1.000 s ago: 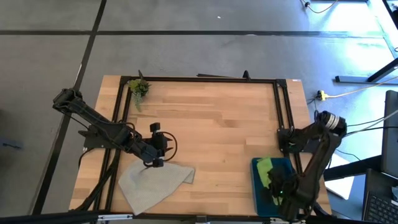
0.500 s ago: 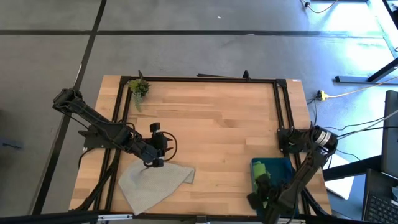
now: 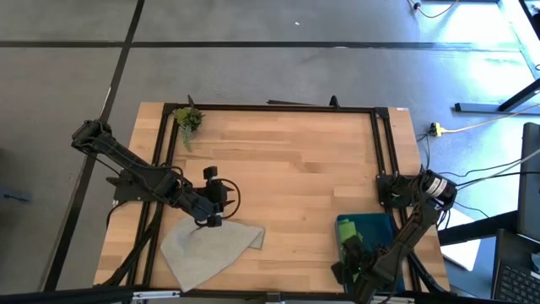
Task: Roll microfiber towels into tight, uniform cylinder then place into a basket
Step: Put the folded green microfiber cloth into the bin, then roll the gray microfiber cloth
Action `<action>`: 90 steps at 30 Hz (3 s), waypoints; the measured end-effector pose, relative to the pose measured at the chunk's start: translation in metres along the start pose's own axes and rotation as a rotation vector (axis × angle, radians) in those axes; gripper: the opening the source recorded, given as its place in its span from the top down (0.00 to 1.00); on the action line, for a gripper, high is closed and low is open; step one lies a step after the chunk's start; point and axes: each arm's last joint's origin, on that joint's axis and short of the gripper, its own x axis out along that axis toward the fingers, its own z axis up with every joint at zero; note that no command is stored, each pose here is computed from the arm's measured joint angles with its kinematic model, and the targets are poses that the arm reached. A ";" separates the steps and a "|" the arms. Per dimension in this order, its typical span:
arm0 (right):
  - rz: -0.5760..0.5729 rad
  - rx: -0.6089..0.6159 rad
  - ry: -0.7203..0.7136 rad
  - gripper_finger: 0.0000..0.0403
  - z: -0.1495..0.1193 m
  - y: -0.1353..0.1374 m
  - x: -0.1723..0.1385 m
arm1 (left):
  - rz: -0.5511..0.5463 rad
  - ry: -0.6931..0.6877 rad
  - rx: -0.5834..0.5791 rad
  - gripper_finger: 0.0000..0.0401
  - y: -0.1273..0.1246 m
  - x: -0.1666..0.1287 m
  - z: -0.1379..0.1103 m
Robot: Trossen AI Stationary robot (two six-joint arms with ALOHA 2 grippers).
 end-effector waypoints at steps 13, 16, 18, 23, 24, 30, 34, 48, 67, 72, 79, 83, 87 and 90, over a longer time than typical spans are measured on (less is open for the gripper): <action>-0.058 0.014 0.057 0.50 0.012 0.005 0.003 | 0.000 0.000 0.000 0.63 0.000 0.000 0.000; -0.077 0.018 0.068 0.45 0.012 0.004 0.002 | 0.000 0.000 0.000 0.63 0.000 0.000 0.000; -0.081 0.020 0.075 0.44 0.013 0.003 0.000 | 0.000 0.000 0.000 0.63 0.000 0.000 0.000; -0.058 0.023 0.092 0.42 0.017 0.000 -0.014 | 0.000 0.000 0.000 0.63 0.000 0.000 0.000; -0.049 0.025 0.098 0.43 0.018 -0.001 -0.017 | 0.000 0.000 0.000 0.63 0.000 0.000 0.000; -0.018 0.030 0.114 0.43 0.025 -0.006 -0.035 | 0.000 0.000 -0.001 0.63 0.000 0.000 0.000; -0.003 0.031 0.084 0.43 0.031 -0.011 -0.047 | -0.001 0.001 -0.003 0.63 0.000 0.000 0.000; 0.299 -0.115 -0.685 0.43 0.069 0.005 -0.084 | -0.120 0.217 -0.248 0.63 -0.003 -0.004 -0.016; 0.357 -0.376 -0.592 0.43 0.168 0.073 -0.066 | -0.011 0.567 -0.601 0.63 0.022 0.010 -0.042; 0.462 -0.497 -0.624 0.43 0.179 0.087 -0.072 | -0.092 0.634 -0.580 0.63 0.036 0.027 -0.052; 0.479 -0.586 -0.601 0.43 0.179 0.088 -0.072 | -0.177 0.629 -0.505 0.63 0.049 0.044 -0.064; 0.490 -0.598 -0.581 0.43 0.178 0.088 -0.072 | -0.227 0.606 -0.482 0.63 0.052 0.050 -0.069; 0.488 -0.602 -0.582 0.43 0.178 0.088 -0.072 | -0.267 0.590 -0.465 0.63 0.055 0.055 -0.072; 0.479 -0.633 -0.591 0.43 0.178 0.088 -0.072 | -0.321 0.595 -0.466 0.63 0.057 0.057 -0.073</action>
